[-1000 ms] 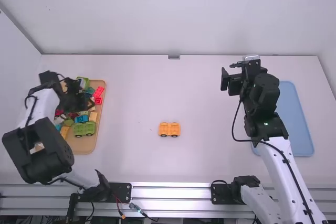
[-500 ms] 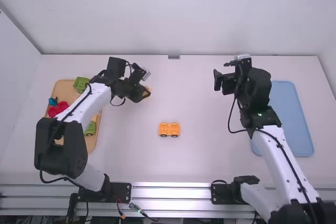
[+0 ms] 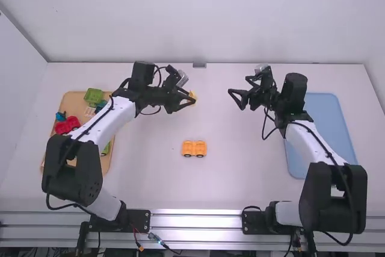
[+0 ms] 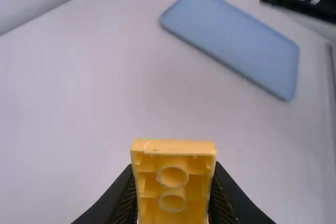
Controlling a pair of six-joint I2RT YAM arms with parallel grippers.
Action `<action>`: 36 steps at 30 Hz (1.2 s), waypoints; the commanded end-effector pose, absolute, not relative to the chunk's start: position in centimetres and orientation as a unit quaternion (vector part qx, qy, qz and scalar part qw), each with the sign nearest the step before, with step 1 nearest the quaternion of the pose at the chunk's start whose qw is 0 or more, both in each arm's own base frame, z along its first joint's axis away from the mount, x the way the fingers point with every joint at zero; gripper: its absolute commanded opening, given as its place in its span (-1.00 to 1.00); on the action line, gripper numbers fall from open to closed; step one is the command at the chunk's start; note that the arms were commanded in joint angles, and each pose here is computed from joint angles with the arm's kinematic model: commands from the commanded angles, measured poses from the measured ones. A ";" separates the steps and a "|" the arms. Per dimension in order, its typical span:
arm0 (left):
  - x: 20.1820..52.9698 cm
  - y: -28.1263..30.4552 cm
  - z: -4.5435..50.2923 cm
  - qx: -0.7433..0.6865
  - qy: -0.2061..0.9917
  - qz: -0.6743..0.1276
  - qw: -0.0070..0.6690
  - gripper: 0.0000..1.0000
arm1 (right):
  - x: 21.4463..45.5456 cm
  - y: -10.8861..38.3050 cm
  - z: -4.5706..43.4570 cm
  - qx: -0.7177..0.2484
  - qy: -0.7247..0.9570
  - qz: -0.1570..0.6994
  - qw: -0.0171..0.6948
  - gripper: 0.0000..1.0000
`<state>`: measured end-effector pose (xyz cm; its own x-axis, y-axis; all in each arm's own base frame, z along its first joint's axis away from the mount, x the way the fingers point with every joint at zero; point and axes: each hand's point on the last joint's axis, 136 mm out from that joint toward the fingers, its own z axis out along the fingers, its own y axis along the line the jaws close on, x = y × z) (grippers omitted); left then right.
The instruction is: Assemble lego blocks to make yellow taxi
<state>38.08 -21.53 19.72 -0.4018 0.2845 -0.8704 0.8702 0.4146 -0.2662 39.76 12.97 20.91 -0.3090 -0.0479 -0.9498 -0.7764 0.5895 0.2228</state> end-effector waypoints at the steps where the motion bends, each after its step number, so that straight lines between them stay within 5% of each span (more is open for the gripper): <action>1: 36.7 -22.8 21.6 0.410 0.698 -0.442 0.386 -0.96 | 36.6 15.0 22.8 -0.370 0.643 0.453 0.494 0.98; 8: 37.0 -23.4 23.3 0.396 0.684 -0.468 0.395 -0.96 | 33.5 16.7 23.0 -0.464 0.534 0.526 0.472 0.98; 17: 34.8 -24.2 24.7 0.451 0.617 -0.504 0.402 -0.96 | 32.4 19.7 23.4 -0.480 0.519 0.555 0.438 0.98; 27: 33.7 -25.2 25.1 0.477 0.589 -0.512 0.405 -0.96 | 34.0 21.4 24.2 -0.402 0.584 0.583 0.396 0.96; 36: 34.1 -26.0 26.4 0.467 0.585 -0.519 0.412 -0.96 | 33.3 21.6 24.0 -0.426 0.568 0.585 0.393 0.87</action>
